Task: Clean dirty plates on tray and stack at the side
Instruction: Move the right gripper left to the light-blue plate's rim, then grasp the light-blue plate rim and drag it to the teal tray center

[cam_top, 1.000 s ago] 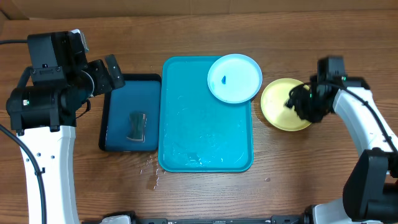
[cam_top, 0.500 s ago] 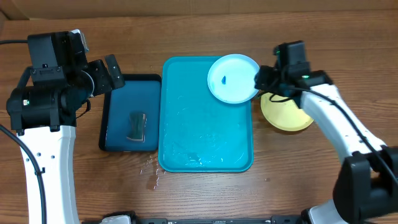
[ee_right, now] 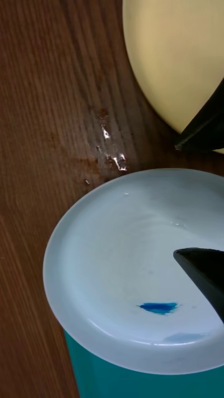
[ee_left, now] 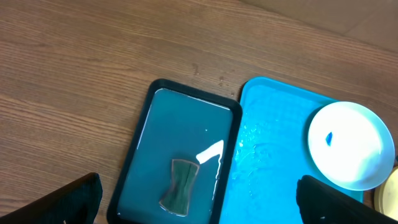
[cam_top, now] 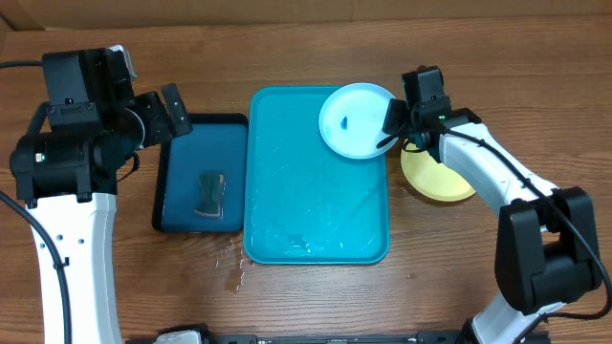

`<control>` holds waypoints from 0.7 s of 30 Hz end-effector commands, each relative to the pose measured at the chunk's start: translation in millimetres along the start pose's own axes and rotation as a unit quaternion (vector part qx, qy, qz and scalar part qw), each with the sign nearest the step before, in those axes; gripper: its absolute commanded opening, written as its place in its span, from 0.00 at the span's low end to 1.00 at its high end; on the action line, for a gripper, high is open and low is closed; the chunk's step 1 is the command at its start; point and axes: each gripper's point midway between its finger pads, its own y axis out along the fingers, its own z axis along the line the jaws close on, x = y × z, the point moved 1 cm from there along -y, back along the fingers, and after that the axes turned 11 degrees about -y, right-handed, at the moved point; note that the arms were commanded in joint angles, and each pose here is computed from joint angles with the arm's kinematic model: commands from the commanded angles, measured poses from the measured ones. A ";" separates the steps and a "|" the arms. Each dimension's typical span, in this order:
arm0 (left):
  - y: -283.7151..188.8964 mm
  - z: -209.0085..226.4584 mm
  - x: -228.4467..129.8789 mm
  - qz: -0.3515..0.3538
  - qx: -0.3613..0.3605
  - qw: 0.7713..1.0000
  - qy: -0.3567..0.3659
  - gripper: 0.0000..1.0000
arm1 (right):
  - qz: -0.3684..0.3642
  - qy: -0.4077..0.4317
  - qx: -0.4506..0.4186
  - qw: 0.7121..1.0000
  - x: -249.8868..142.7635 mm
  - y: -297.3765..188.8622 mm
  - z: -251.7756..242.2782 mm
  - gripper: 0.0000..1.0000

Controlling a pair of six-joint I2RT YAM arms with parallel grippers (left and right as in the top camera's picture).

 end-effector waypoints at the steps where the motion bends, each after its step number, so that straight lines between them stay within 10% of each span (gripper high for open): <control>1: 0.0 0.2 2.5 -0.004 0.003 1.000 -0.006 1.00 | -0.005 -0.001 -0.009 1.000 3.6 7.8 -3.0 0.50; 11: 0.0 0.2 2.5 -0.004 0.003 1.000 -0.006 1.00 | 0.008 -0.002 -0.019 1.000 -6.7 32.2 -7.2 0.44; 21: 0.0 0.2 2.5 -0.004 0.003 1.000 -0.006 1.00 | 0.011 -0.002 -0.019 1.000 -8.3 32.2 -7.2 0.10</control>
